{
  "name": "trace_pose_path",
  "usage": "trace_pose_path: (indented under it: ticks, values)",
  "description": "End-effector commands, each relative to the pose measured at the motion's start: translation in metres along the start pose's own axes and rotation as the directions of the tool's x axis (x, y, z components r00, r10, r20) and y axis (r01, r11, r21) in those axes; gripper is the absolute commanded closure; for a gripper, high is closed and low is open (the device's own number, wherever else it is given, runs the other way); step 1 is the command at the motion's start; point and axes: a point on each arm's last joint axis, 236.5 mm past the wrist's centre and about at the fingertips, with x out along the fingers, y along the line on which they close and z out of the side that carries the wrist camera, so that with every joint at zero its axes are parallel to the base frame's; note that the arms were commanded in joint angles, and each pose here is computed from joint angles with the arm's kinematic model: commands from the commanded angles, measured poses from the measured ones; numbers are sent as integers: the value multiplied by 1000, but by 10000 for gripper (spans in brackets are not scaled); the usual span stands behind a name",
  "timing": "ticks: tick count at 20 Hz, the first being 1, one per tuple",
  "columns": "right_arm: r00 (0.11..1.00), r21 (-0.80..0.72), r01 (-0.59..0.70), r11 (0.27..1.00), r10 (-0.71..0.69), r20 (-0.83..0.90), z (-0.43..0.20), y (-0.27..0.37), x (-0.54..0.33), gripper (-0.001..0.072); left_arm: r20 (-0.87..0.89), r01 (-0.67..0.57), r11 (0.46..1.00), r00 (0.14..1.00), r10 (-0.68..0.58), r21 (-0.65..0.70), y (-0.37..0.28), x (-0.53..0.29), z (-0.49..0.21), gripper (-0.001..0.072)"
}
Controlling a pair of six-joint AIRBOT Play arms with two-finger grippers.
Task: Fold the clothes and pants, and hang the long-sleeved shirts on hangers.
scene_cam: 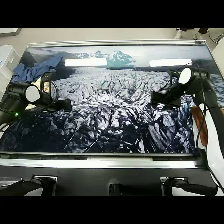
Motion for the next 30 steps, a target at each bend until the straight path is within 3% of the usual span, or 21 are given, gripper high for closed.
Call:
trace_pose_path:
  ticks: [1, 17, 22, 26, 28, 30]
  values:
    - [1000, 0, 0, 1000, 0, -2, 0, 0, 0, 80, 0, 0, 1000, 1000, 0, 1, 0, 0, 0, -9]
    - [999, 0, -13, 1000, 13, 49, 12, 3, 0, 80, 23, 7, 1000, 1000, -6, -23, -2, 0, 5, -9]
    - [989, -49, -8, 999, 16, 149, 35, 4, -2, 79, 248, 82, 996, 966, -73, -25, -18, -8, 59, -9]
    - [989, -153, 8, 988, 14, 145, 34, 4, -2, 81, 539, 135, 991, 834, -117, 7, -24, -35, 130, -7]
    - [989, -158, 8, 987, 16, 149, 35, 4, -2, 81, 663, 211, 973, 742, -98, -92, -3, -48, 167, -8]
    - [987, -159, 8, 987, 18, 157, 38, 4, -2, 81, 678, 271, 913, 735, 8, -305, 66, -42, 182, -7]
